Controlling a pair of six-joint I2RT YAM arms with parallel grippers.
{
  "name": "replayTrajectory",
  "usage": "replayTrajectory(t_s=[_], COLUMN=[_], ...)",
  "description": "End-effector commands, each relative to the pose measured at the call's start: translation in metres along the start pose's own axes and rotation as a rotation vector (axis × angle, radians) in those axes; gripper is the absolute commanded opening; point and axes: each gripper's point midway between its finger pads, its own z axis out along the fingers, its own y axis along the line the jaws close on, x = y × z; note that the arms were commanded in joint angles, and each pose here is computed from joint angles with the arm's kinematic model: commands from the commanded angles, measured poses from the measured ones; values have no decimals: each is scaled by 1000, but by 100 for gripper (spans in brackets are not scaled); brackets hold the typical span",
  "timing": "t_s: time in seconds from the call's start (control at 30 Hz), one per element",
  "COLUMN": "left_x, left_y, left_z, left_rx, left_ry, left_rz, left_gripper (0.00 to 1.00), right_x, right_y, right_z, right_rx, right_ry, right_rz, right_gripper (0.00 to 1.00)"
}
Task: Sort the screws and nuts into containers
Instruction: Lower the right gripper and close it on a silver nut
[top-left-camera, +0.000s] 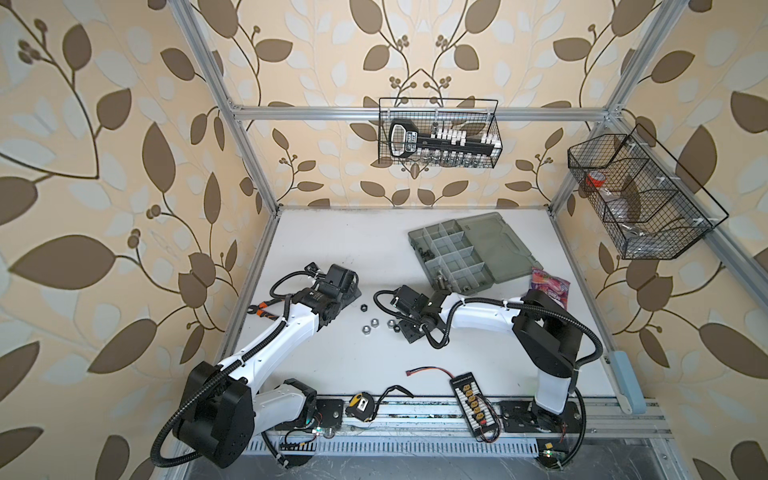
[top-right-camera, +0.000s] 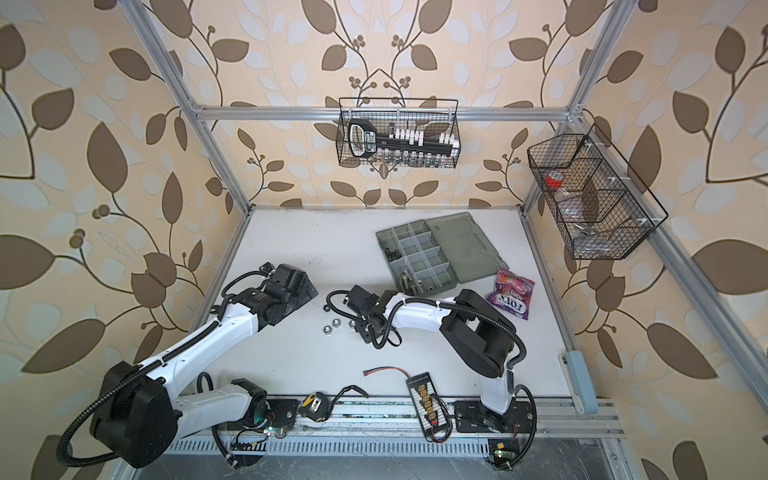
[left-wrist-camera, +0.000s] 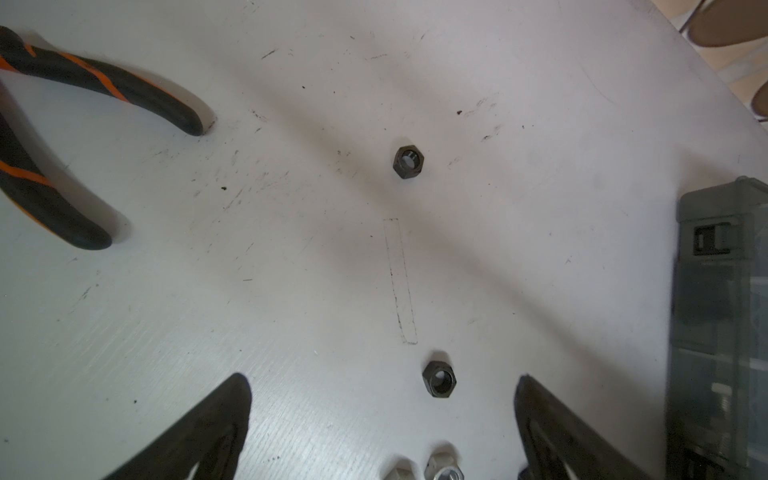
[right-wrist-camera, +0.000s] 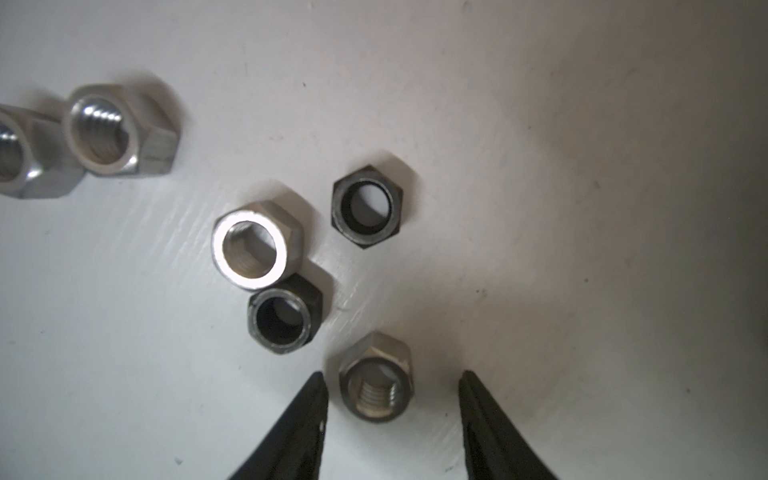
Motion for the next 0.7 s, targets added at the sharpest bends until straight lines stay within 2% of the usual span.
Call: replayTrajectory(t_s=[0.0,0.47,0.67], left_x=[-11,-11,-12], left_y=[-1,0,0], left_z=[-7,-8,-9], left_rx=[0,1,0], left_ry=[-32,-34,-39], left_rz=[-28,-31,-32], left_gripper=[99,99,99], right_x=[-4,6,13], right_y=[3,3,2], right_z=[3,8,8], right_rx=[10,10,14], right_ry=[4,39,55], right_rz=[-10,-18,-19], right_gripper=[51,35,34])
